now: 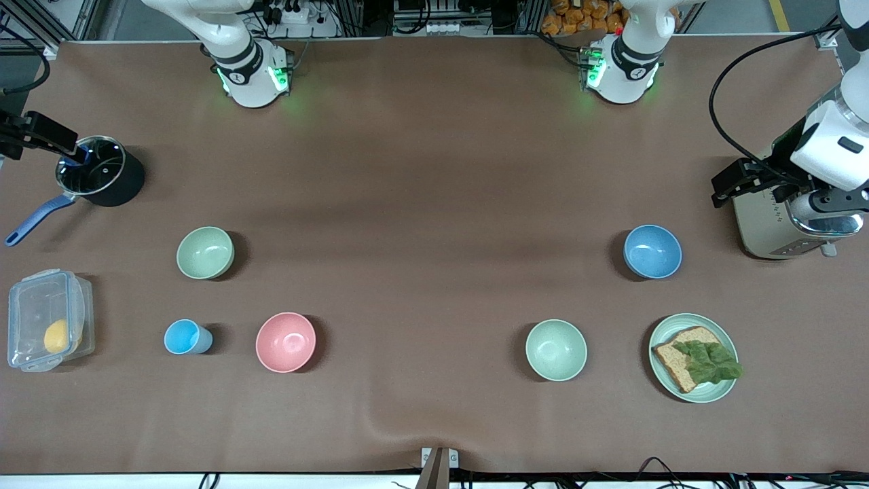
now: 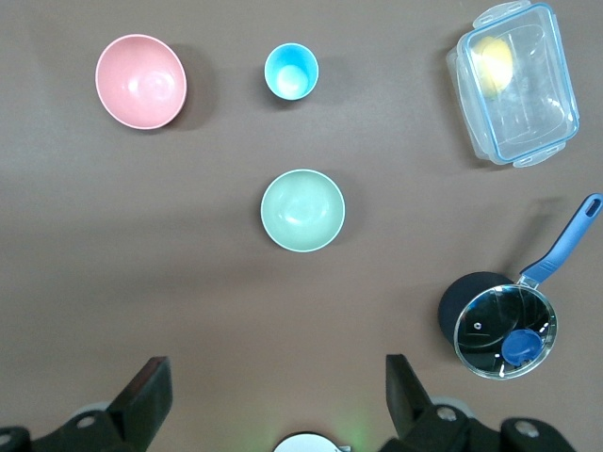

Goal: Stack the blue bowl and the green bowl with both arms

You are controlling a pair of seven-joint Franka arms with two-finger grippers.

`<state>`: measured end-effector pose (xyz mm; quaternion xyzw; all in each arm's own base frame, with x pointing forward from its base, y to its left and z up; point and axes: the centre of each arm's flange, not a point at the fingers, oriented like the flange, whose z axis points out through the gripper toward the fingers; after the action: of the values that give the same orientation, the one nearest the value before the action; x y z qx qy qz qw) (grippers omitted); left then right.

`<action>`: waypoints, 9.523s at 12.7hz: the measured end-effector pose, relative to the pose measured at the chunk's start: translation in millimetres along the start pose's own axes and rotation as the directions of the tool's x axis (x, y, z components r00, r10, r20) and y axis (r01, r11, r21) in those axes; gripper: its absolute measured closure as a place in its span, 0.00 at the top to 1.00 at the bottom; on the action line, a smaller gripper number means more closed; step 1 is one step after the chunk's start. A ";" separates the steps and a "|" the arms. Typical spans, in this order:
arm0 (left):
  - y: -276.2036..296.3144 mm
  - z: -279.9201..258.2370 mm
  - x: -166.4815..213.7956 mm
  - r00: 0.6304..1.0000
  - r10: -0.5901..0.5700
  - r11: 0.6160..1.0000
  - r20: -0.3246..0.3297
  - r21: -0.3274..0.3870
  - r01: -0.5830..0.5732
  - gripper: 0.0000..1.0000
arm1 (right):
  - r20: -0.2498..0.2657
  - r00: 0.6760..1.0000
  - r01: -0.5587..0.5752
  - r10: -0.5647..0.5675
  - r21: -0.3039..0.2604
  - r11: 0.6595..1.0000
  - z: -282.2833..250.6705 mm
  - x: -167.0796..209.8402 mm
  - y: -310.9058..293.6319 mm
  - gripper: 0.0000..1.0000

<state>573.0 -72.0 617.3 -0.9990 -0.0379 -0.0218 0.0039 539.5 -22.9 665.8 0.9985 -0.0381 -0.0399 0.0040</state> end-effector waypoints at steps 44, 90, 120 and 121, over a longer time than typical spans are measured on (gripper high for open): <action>-99.4 408.2 -13.7 0.972 -0.031 0.999 0.234 0.037 0.023 0.15 | 0.314 0.896 0.238 -0.313 0.255 0.937 479.0 122.7 82.9 0.09; -15.4 295.1 34.9 0.973 -0.054 0.996 0.223 -0.056 0.068 0.05 | 0.242 0.939 0.199 -0.243 0.193 0.961 246.9 57.4 -295.4 0.04; 173.2 247.9 22.9 0.910 -0.277 0.944 0.309 -0.090 0.318 0.05 | 0.208 0.976 -0.122 0.069 0.256 0.959 310.4 93.5 -341.9 1.00; 179.6 251.0 21.4 0.902 -0.295 0.938 0.316 -0.082 0.336 0.05 | 0.231 0.971 -0.119 0.059 0.252 0.960 306.2 100.7 -316.9 1.00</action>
<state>618.9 -247.1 366.3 -0.9692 -0.1981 0.1265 -0.0729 639.2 283.9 349.1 0.9766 -0.0884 -0.1452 -0.1316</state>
